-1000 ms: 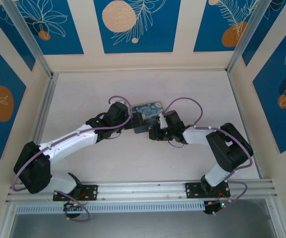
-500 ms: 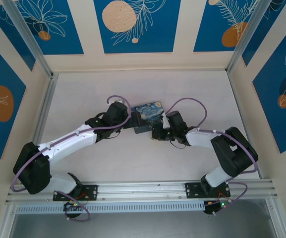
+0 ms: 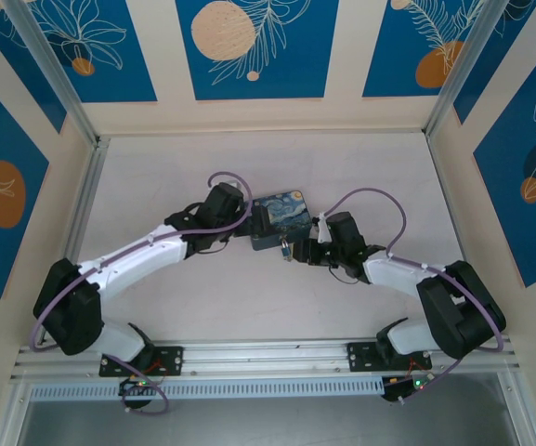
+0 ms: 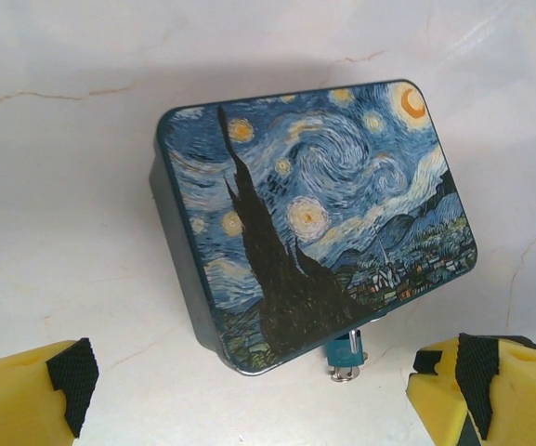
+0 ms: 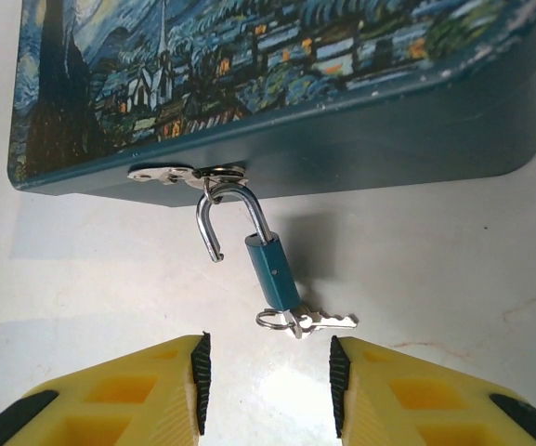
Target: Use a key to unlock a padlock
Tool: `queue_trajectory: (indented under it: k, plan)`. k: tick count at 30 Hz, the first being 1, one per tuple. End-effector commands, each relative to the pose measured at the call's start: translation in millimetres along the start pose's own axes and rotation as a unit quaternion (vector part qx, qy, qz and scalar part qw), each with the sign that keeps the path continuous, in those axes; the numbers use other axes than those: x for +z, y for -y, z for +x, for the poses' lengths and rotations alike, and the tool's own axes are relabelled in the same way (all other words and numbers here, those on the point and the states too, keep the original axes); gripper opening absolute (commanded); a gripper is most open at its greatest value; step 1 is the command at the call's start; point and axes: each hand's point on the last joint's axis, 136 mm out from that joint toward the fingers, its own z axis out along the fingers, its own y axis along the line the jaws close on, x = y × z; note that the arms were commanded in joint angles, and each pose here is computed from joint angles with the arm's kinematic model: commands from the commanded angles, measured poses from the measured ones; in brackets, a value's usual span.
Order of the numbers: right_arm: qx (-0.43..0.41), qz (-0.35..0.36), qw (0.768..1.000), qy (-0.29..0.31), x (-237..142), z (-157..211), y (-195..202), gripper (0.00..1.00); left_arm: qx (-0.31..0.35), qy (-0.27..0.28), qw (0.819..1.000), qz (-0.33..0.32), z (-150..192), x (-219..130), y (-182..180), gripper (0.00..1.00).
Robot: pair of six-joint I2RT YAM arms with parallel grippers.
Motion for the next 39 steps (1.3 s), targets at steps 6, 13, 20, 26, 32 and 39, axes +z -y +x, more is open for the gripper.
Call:
queue_trajectory:
  k: [6, 13, 20, 26, 32, 39]
  plan:
    - [0.002, -0.015, 1.000, -0.016, 17.6, -4.9, -2.7, 0.39, 0.015, -0.040, 0.999, 0.007, 0.3, 14.5, 4.7, 1.00]
    - [0.004, -0.021, 1.000, -0.022, 27.9, -7.8, -4.3, 0.37, 0.009, -0.049, 0.999, 0.005, 0.5, 21.3, 1.4, 1.00]
    - [0.002, -0.026, 0.999, -0.032, 36.6, -9.4, -6.6, 0.35, 0.004, -0.053, 0.999, 0.003, 2.9, 24.5, -1.4, 1.00]
    - [0.003, -0.026, 0.999, -0.038, 40.9, -5.7, -4.5, 0.31, 0.001, -0.053, 0.999, 0.004, 1.0, 25.4, -2.3, 1.00]
    - [0.011, -0.028, 0.998, -0.047, 44.8, 1.6, -2.5, 0.24, -0.001, -0.055, 0.998, 0.000, -0.4, 29.0, -5.6, 1.00]
    - [0.023, -0.033, 0.998, -0.047, 46.0, 6.2, -1.5, 0.17, -0.003, -0.060, 0.998, -0.009, -0.5, 33.8, -14.5, 1.00]
